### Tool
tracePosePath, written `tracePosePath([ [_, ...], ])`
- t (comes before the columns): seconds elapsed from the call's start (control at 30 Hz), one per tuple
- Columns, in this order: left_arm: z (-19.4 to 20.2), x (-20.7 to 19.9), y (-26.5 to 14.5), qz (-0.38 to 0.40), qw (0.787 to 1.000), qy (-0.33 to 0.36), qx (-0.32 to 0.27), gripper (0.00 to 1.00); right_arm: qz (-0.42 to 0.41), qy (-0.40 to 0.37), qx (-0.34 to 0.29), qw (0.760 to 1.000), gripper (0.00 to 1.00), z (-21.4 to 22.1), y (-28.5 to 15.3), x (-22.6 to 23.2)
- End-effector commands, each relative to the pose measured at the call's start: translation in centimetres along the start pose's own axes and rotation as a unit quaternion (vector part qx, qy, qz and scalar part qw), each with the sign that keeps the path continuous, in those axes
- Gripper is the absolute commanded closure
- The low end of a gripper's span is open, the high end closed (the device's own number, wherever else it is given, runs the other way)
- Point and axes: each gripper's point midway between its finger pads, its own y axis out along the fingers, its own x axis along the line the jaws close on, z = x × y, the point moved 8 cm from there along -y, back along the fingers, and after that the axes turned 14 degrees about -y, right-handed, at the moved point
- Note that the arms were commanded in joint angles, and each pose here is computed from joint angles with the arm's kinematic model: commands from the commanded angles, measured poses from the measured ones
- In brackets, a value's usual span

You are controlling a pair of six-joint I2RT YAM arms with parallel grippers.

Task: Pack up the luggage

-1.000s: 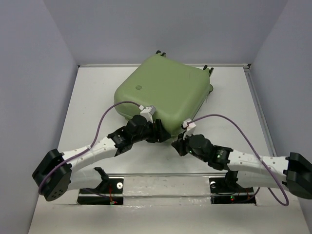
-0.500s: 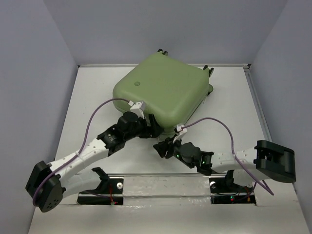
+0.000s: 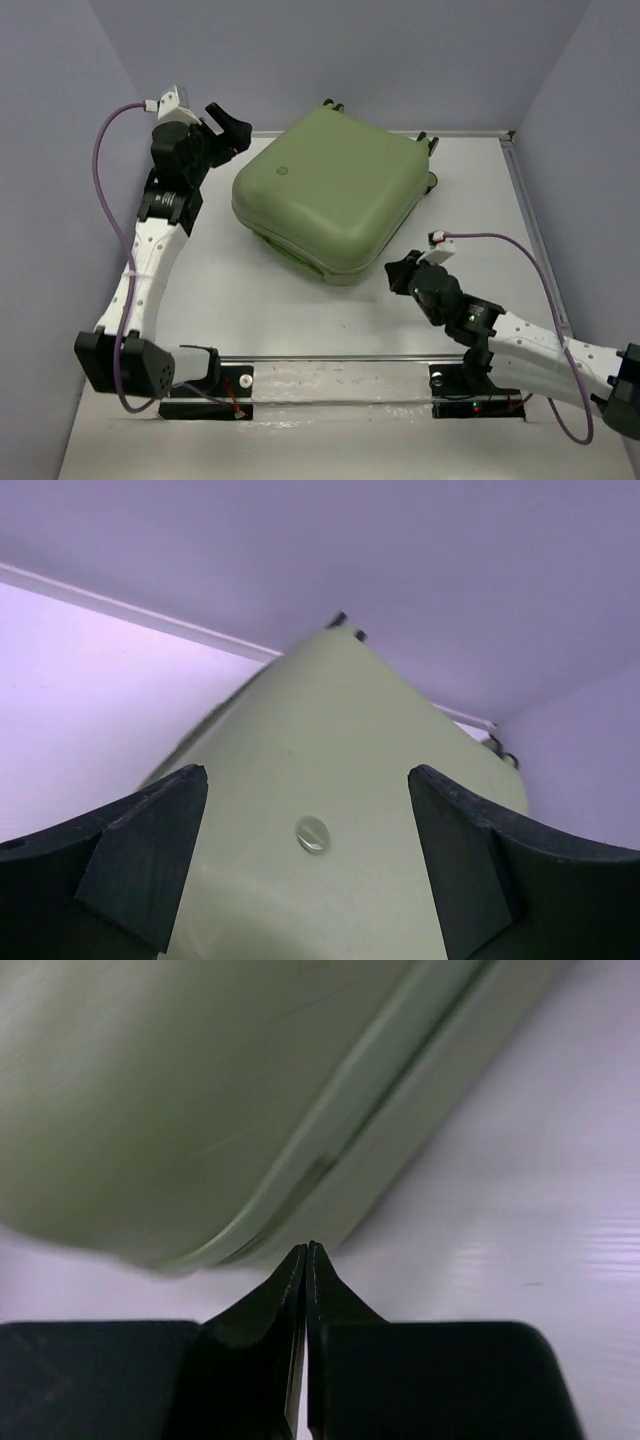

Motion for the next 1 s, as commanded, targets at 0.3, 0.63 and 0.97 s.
tracePosePath([
  [0.3,-1.7,12.9,12.8,-0.133,0.985,-0.074,0.086,0.1,0.194,0.048,0.008,0.98,0.93,-7.7,10.2,-12.8],
  [0.63,5.5,17.5,16.4,-0.16,0.965,-0.127,0.162,0.12,0.128,0.044,0.041,0.99,0.93,-9.0,16.9,-12.4],
  [0.97,14.2,15.8,11.5,-0.125,0.963,-0.137,0.197,0.13,-0.018,0.005,0.065,0.998,0.93,-9.9,19.6,-10.0],
])
